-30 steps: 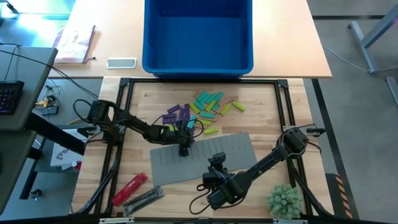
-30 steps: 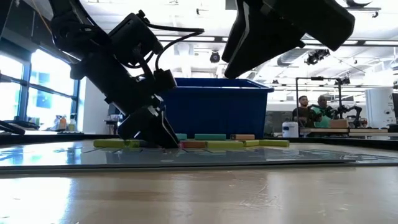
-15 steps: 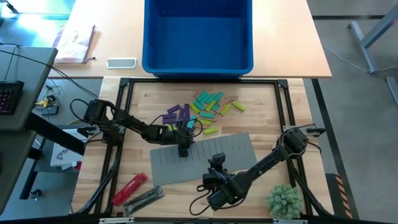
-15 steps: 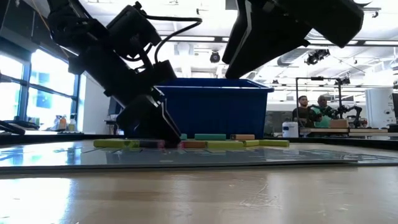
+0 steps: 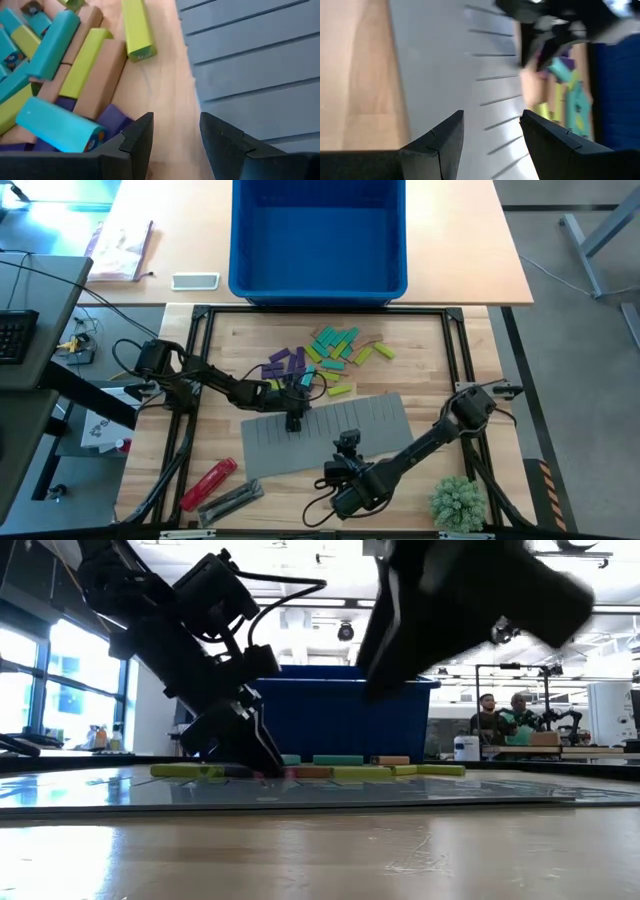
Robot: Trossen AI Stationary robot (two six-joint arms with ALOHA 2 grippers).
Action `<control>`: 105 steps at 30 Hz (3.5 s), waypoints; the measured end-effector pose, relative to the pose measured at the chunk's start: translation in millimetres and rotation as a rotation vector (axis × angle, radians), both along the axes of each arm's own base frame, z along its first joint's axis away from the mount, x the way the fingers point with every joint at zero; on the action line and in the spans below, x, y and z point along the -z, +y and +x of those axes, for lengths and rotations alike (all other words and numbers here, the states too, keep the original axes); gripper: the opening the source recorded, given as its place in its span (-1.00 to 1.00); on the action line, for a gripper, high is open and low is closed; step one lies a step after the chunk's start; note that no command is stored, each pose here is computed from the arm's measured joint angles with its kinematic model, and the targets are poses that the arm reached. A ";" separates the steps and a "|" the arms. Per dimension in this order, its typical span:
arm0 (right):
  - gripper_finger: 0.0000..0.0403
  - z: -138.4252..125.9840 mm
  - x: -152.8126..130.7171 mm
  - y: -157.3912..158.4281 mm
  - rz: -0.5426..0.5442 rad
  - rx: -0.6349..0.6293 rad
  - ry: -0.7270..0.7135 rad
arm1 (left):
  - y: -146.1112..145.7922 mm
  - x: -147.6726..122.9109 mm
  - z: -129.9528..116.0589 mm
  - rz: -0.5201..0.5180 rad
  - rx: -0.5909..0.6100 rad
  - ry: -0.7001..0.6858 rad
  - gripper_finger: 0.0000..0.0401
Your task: Sort blocks
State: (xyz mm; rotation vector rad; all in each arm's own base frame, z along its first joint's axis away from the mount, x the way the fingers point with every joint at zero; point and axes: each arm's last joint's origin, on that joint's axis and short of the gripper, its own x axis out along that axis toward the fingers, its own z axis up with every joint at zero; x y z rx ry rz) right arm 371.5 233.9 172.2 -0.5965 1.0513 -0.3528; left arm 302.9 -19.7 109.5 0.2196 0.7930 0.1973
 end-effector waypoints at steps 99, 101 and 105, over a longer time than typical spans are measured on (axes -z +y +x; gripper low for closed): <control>-0.09 -7.0 61.5 33.5 0.039 -0.070 0.086 | -28.9 -2.8 1.5 -0.019 0.087 0.045 -0.28; -0.09 -6.8 61.4 33.4 0.036 -0.072 0.084 | -31.9 -5.1 3.5 -0.017 0.099 0.031 -0.28; -0.09 -6.7 61.4 33.5 0.036 -0.070 0.080 | -36.6 -5.8 3.5 -0.009 0.108 0.025 -0.28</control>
